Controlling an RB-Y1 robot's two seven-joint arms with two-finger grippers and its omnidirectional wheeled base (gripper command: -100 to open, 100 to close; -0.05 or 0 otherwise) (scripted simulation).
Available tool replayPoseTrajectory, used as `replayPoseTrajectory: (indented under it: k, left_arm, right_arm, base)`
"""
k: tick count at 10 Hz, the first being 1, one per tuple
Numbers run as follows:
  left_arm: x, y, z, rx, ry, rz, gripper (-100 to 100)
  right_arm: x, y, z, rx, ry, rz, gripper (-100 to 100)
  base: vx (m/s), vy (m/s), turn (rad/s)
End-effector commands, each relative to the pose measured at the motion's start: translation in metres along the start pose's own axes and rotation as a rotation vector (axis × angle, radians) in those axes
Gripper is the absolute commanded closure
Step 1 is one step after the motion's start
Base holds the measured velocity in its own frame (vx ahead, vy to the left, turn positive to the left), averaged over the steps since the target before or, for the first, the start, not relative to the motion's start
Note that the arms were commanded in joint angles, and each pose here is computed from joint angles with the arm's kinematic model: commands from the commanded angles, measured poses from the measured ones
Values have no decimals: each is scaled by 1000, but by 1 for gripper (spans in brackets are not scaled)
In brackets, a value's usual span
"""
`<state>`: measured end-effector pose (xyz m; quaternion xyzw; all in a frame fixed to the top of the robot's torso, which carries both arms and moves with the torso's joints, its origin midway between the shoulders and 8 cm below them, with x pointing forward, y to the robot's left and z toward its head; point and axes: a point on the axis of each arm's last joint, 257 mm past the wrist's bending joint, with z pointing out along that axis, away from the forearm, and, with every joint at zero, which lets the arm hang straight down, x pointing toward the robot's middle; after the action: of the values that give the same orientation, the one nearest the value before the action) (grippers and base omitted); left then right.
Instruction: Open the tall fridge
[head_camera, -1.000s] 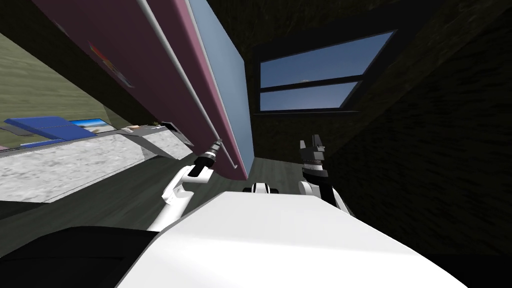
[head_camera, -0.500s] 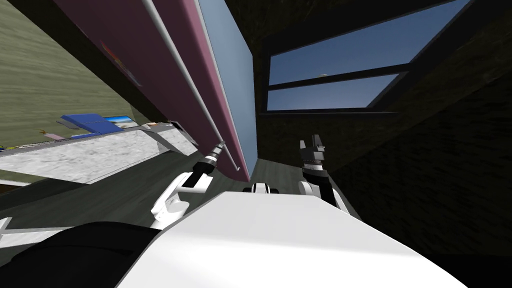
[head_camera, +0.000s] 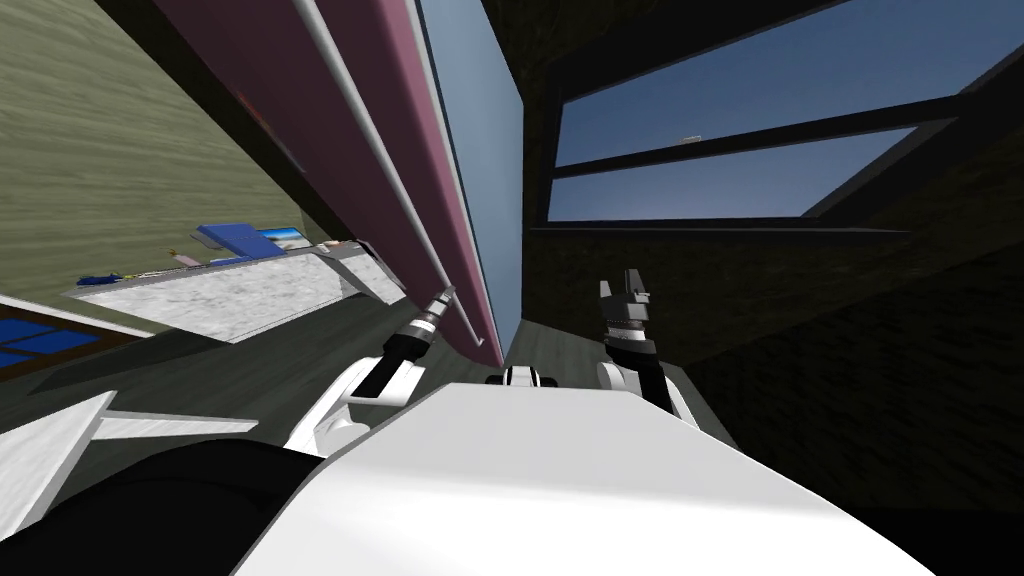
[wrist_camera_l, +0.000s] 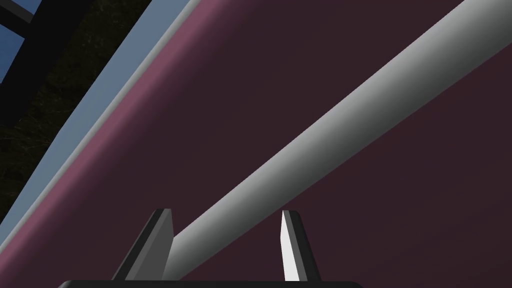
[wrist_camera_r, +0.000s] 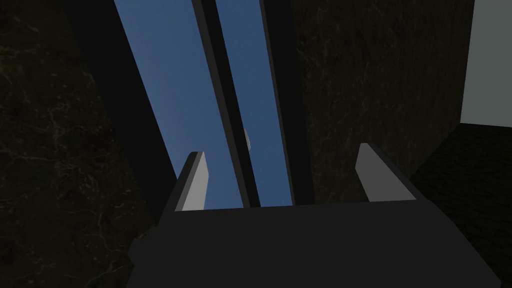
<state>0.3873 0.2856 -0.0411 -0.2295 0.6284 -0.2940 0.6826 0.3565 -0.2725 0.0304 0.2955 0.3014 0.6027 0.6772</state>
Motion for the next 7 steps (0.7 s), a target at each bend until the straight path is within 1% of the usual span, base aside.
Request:
replayPoseTrajectory:
  k: [1, 2, 3, 4, 5, 7]
  left_arm:
    - [15, -11, -15, 10, 33, -34, 100]
    - [5, -8, -10, 14, 14, -6, 100]
    - [9, -16, -11, 39, 34, -8, 100]
    - [13, -22, -11, 58, 53, -13, 100]
    - [13, -22, -11, 58, 53, -13, 100]
    - [21, -32, -11, 94, 92, -22, 100]
  right_arm:
    - [0, 0, 0, 0, 0, 0, 0]
    - [0, 0, 0, 0, 0, 0, 0]
    - [0, 0, 0, 0, 0, 0, 0]
    - [0, 0, 0, 0, 0, 0, 0]
    - [0, 0, 0, 0, 0, 0, 0]
    - [0, 0, 0, 0, 0, 0, 0]
  base:
    - [78, 4, 161]
    - [36, -6, 47]
    - [-47, 105, -111]
    - [-155, 256, -202]
    - [-169, 217, -81]
    - [-174, 207, -87]
